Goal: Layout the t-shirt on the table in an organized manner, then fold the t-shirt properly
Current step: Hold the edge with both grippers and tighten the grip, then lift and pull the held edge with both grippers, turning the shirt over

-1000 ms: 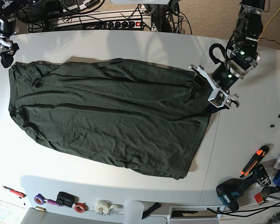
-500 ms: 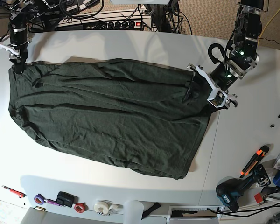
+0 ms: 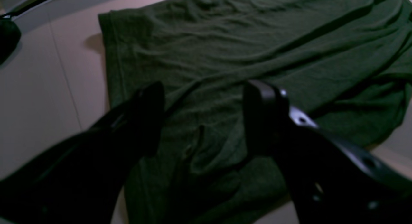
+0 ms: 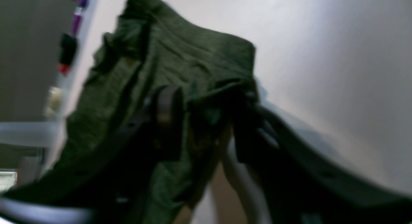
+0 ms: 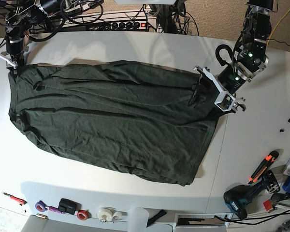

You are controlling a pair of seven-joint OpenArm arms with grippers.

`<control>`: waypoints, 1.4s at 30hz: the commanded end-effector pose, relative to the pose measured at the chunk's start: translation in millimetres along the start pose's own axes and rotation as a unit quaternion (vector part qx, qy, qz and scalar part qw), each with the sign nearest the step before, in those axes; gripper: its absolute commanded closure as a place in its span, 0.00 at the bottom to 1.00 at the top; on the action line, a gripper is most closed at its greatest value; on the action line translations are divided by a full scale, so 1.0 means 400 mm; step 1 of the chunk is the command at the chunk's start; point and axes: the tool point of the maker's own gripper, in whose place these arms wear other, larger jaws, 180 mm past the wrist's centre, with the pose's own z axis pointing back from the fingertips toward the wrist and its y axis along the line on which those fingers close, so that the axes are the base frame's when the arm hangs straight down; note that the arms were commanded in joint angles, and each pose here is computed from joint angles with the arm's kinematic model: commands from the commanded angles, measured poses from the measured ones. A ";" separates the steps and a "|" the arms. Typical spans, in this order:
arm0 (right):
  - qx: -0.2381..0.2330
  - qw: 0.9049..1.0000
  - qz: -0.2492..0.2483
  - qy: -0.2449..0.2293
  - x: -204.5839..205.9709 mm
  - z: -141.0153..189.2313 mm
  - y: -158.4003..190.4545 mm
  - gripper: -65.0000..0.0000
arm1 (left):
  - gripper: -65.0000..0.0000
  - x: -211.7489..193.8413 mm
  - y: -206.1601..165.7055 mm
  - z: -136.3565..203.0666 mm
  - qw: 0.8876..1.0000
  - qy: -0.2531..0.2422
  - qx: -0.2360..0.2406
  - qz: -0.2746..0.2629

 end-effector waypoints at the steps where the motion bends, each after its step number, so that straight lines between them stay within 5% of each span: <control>1: -0.034 0.998 0.012 0.054 -0.059 0.002 -0.035 0.81 | 0.41 0.039 0.008 0.001 1.000 -0.026 0.000 -0.004; 3: -0.026 0.998 0.021 0.059 -0.066 -0.003 -0.022 0.99 | 0.41 0.039 0.008 0.001 1.000 -0.026 0.000 -0.004; 11: 0.007 0.996 0.060 0.065 -0.064 -0.009 0.013 1.00 | 0.41 0.036 0.008 0.002 1.000 -0.023 0.000 0.002; 14: 0.014 0.995 0.081 0.063 -0.033 -0.007 0.018 1.00 | 0.41 0.020 0.015 0.007 0.998 -0.002 -0.004 0.069; 20: 0.016 0.992 0.106 0.062 0.013 -0.006 0.022 1.00 | 0.40 0.021 0.067 0.050 0.985 0.013 -0.007 0.173; 26: 0.020 0.992 0.109 0.060 0.018 -0.006 0.026 1.00 | 0.33 -0.042 0.145 0.108 0.967 0.083 0.048 0.236; 35: 0.044 0.990 0.111 0.069 0.003 -0.003 0.046 1.00 | 0.31 -0.148 0.119 0.155 0.951 0.154 0.066 0.258; 42: 0.044 0.990 0.111 0.069 0.003 -0.003 0.046 1.00 | 0.31 -0.251 0.140 0.170 0.929 0.179 0.087 0.312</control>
